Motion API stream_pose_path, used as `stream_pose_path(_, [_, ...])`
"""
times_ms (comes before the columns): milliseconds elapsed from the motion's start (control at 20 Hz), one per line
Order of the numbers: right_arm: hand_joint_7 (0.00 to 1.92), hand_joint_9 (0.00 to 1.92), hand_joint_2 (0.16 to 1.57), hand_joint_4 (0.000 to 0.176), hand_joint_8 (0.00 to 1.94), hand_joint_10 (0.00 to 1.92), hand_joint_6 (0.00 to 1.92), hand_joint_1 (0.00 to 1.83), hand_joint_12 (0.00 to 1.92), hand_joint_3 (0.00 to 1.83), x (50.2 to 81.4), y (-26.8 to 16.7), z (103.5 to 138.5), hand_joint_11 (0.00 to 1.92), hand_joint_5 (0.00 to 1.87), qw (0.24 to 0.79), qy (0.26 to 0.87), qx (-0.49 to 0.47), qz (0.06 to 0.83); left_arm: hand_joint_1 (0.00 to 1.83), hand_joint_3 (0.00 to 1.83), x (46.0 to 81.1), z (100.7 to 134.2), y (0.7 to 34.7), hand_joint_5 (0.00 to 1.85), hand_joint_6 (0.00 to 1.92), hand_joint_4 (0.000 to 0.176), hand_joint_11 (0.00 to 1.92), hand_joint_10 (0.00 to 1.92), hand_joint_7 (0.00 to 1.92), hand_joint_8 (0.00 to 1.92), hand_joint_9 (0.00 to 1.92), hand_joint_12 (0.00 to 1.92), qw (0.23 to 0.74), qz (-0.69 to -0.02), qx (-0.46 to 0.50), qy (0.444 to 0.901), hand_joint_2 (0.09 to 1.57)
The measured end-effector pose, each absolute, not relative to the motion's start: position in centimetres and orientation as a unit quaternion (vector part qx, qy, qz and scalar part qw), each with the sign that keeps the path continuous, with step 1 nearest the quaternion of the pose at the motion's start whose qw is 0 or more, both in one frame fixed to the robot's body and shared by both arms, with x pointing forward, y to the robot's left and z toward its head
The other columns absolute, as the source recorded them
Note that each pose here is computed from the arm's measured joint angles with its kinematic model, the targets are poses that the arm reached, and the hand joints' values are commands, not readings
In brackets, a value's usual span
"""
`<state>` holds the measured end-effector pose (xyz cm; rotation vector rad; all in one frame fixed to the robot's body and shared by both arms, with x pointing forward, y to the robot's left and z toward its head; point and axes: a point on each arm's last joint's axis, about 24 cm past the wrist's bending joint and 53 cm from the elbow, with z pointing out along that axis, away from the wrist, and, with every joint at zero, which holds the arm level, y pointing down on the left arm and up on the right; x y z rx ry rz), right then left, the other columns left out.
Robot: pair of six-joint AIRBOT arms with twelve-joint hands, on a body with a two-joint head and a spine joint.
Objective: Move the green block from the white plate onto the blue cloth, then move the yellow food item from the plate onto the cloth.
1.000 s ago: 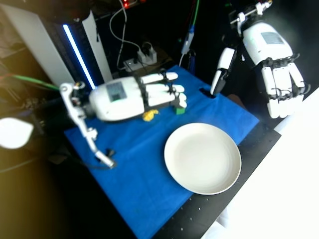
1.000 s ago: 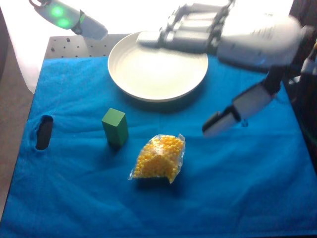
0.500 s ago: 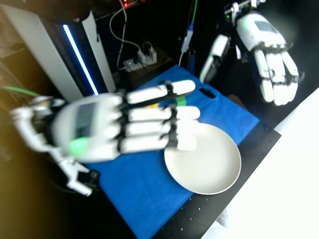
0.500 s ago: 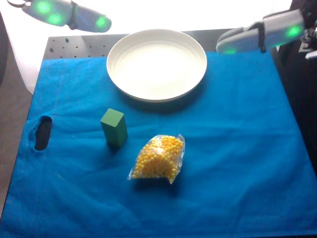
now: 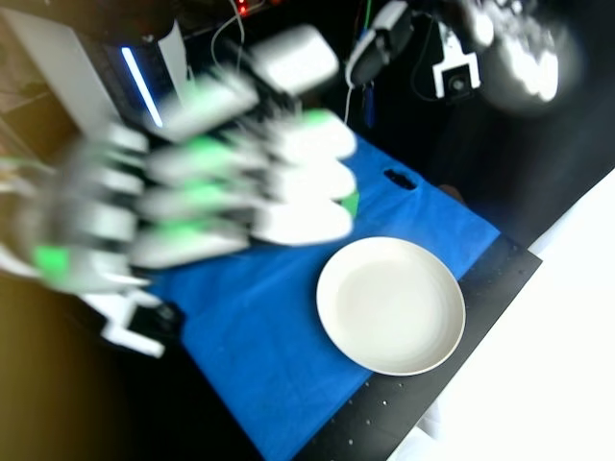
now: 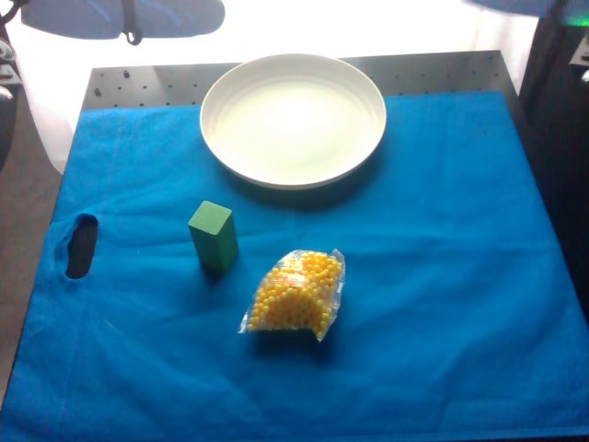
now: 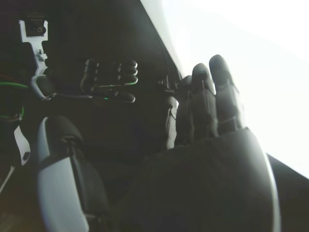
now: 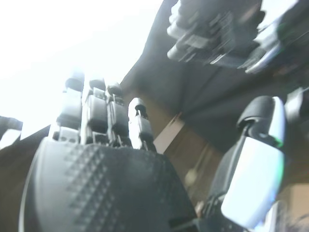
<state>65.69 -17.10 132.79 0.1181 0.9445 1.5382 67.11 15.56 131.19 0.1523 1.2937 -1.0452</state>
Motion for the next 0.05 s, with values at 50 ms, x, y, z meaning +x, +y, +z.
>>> stream_pose_path(50, [0.11, 0.12, 0.70, 0.176, 0.00, 0.00, 0.00, 0.61, 0.24, 0.00, 65.13, -17.45, 133.36, 0.00, 0.00, 0.620, 0.396, 0.052, 0.675, 0.46, 0.00, 66.81, 131.28, 15.65, 0.00, 0.00, 0.161, 0.00, 0.00, 0.11, 0.00, 0.17, 0.48, 0.671, -0.469, 0.065, 0.570, 0.85])
